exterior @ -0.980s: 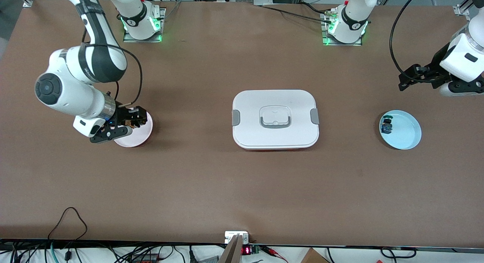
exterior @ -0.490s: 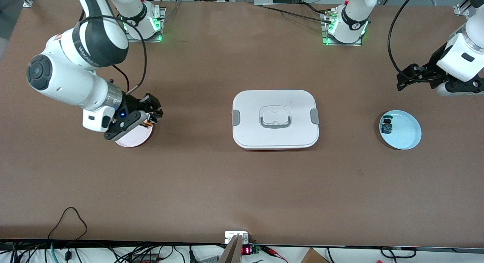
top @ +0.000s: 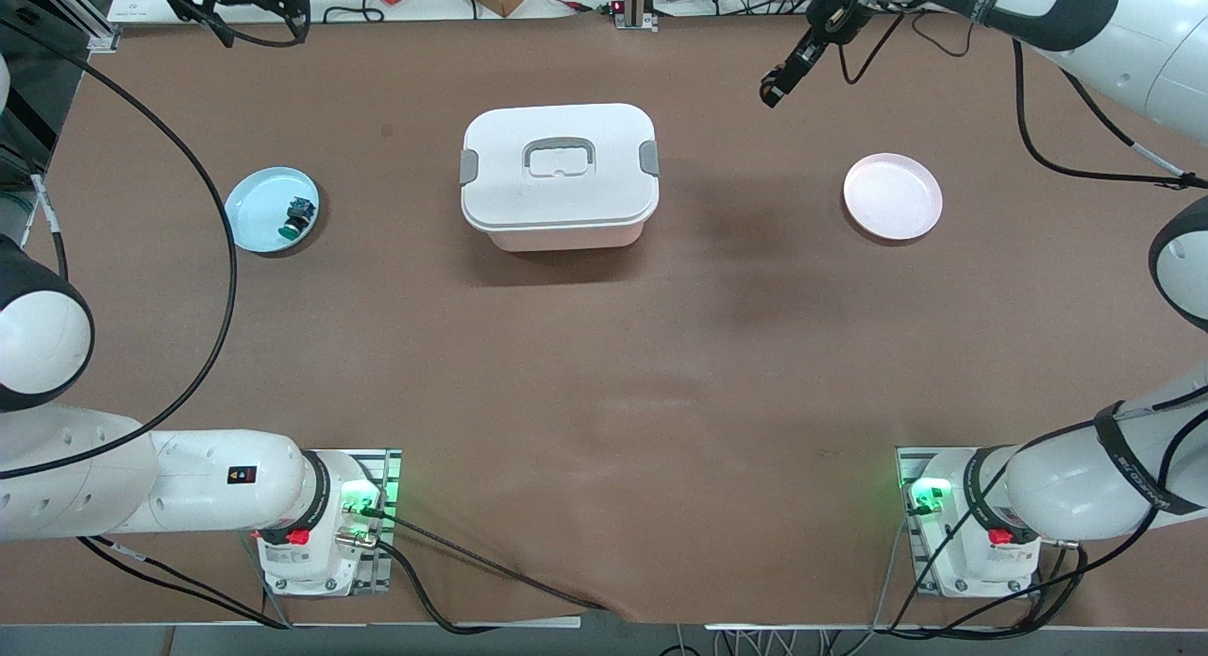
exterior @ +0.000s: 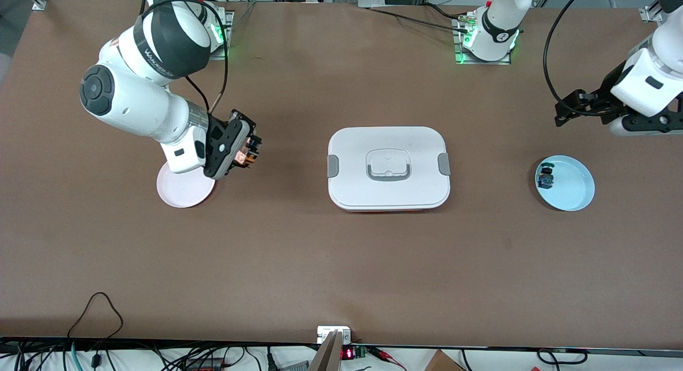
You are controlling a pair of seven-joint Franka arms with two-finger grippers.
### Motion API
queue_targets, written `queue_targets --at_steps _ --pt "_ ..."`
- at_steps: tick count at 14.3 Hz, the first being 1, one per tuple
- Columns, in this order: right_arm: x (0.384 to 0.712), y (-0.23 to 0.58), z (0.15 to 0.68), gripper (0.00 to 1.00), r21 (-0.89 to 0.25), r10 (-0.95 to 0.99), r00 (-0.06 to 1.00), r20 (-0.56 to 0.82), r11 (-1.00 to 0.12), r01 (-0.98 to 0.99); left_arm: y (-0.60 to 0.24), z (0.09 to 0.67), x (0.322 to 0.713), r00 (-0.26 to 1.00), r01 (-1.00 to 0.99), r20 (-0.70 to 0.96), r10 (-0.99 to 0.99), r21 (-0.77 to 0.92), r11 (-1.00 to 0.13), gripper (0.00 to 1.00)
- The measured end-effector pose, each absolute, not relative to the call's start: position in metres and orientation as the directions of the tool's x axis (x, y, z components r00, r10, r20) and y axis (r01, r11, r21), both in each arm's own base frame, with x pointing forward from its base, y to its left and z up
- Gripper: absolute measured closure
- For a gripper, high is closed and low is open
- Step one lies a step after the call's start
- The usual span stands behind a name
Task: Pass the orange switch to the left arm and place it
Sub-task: 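Lift the switch with the right gripper while the left gripper approaches, then carry the switch above the box and grasp it with the left gripper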
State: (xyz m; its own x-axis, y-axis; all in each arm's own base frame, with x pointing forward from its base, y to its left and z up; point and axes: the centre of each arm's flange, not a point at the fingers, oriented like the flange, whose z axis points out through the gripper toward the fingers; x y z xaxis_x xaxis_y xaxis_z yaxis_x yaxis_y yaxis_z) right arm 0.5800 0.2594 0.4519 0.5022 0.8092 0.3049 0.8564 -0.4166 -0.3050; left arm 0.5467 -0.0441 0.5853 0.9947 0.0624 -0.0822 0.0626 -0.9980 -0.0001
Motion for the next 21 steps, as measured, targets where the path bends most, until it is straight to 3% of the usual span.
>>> queue_targets --at_steps 5,10,15,21 --pt "0.578 0.275 0.448 0.27 -0.312 0.798 0.310 0.517 -0.161 0.936 -0.066 0.572 0.541 0.977 0.072 -0.209 0.038 0.156 -0.985 0.00" --pt "0.563 0.328 0.444 0.27 -0.293 0.615 0.202 0.762 0.050 0.955 -0.094 0.559 0.535 0.938 0.100 -0.345 -0.030 0.351 -0.931 0.00" --pt "0.563 0.358 0.424 0.27 -0.284 0.390 0.231 0.891 0.084 0.955 -0.111 0.547 0.545 0.905 0.187 -0.417 -0.086 0.571 -0.799 0.00" --pt "0.557 0.388 0.405 0.27 -0.304 0.184 0.284 0.941 0.091 0.948 -0.140 0.546 0.563 0.888 0.275 -0.418 -0.190 0.816 -0.508 0.00"
